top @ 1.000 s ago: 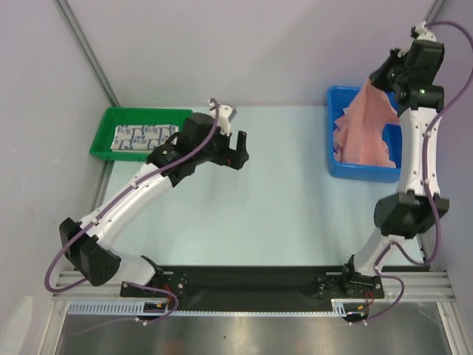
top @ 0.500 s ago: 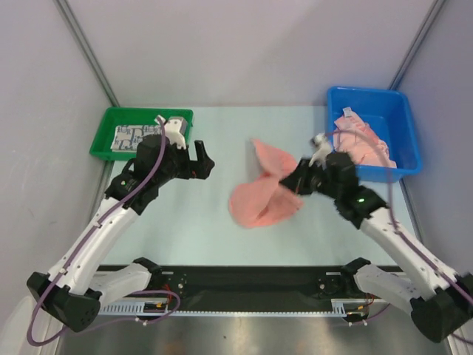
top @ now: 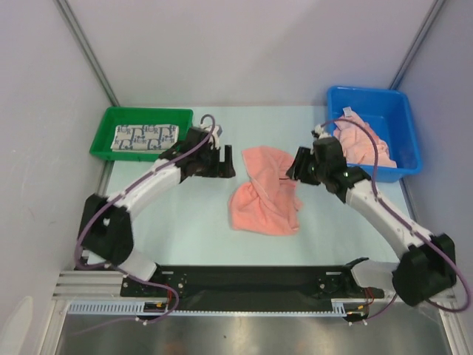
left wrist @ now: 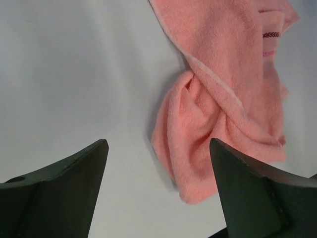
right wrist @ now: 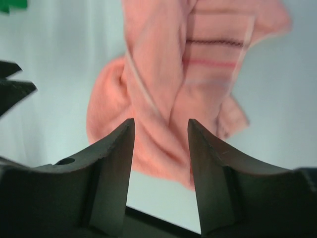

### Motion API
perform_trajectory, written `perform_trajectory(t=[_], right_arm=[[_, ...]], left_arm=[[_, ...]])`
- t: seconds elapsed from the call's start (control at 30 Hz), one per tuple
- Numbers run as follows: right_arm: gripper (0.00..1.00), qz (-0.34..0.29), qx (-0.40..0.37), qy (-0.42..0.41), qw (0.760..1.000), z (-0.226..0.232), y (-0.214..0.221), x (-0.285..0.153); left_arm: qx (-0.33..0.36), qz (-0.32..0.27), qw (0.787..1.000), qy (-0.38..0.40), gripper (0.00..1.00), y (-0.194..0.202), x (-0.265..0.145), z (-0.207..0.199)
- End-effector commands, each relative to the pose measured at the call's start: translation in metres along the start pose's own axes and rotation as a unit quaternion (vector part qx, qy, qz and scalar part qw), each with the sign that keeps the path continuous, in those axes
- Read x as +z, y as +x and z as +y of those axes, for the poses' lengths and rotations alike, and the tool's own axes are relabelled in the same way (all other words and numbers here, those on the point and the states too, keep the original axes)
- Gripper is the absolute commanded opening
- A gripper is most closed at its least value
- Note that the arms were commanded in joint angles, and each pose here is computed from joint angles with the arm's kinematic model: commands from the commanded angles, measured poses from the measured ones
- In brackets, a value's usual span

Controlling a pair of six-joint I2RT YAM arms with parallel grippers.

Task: Fold and stack the towels
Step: Flatten out the crumpled towel

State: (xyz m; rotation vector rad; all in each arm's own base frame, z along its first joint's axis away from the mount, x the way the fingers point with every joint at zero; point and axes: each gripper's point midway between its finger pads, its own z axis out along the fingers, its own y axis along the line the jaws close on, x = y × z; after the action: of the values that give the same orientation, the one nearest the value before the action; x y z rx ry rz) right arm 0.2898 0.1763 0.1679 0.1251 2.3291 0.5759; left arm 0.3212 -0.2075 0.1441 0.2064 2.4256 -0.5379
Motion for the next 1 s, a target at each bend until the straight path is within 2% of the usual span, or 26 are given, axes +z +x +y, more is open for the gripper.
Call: perform_trajectory(t=[0.0,0.03,0.07,0.1,0.2,0.27,0.3,0.33,0.4,0.5,0.57,0.73,0.93,0.97], right_arm=[[0.51,-0.044,-0.004,0.029,0.999,-0.021,-0.066,0.029],[0.45,-0.037,0.003,0.04,0.998,-0.027,-0.075,0.039],[0.43,-0.012,0.013,0.064,0.998,-0.042,-0.073,0.058],[0.41,-0.02,0.02,0.069,0.997,-0.044,-0.089,0.063],[0.4,-0.001,0.048,0.097,0.994,-0.059,-0.086,0.091],[0.4,-0.004,0.074,0.104,0.992,-0.063,-0.087,0.103],[0.37,-0.003,0.081,0.121,0.989,-0.072,-0.084,0.111],[0.36,-0.003,0.089,0.132,0.987,-0.078,-0.082,0.115],[0.38,-0.012,0.112,0.155,0.981,-0.088,-0.078,0.122],[0.36,-0.023,0.132,0.161,0.978,-0.092,-0.07,0.129],[0.36,-0.026,0.134,0.163,0.977,-0.092,-0.062,0.127],[0.36,-0.048,0.145,0.166,0.974,-0.096,-0.065,0.12],[0.4,-0.063,0.16,0.194,0.966,-0.113,-0.052,0.115],[0.41,-0.069,0.17,0.193,0.964,-0.113,-0.052,0.114]], left_arm=[[0.011,-0.056,0.997,0.047,0.89,-0.07,0.026,-0.034],[0.01,-0.061,0.997,0.037,0.88,-0.081,0.035,-0.032],[0.016,-0.063,0.997,0.03,0.87,-0.091,0.044,-0.031],[0.017,-0.046,0.999,0.016,0.86,-0.1,0.067,-0.029],[0.021,-0.033,0.999,-0.021,0.8,-0.124,0.113,-0.019],[0.023,-0.018,0.999,-0.034,0.77,-0.125,0.137,-0.013],[0.027,-0.037,0.999,-0.026,0.77,-0.145,0.139,-0.021],[0.026,-0.005,0.999,-0.036,0.77,-0.127,0.166,-0.012],[0.03,-0.014,0.999,-0.042,0.76,-0.14,0.176,-0.011],[0.022,0.003,0.998,-0.063,0.75,-0.126,0.199,0.002],[0.018,0.01,0.998,-0.059,0.72,-0.117,0.208,0.002],[0.001,0.034,0.994,-0.108,0.7,-0.09,0.213,0.024],[-0.019,0.048,0.996,-0.067,0.66,-0.072,0.225,0.015],[-0.02,0.052,0.996,-0.066,0.6,-0.071,0.226,0.014]])
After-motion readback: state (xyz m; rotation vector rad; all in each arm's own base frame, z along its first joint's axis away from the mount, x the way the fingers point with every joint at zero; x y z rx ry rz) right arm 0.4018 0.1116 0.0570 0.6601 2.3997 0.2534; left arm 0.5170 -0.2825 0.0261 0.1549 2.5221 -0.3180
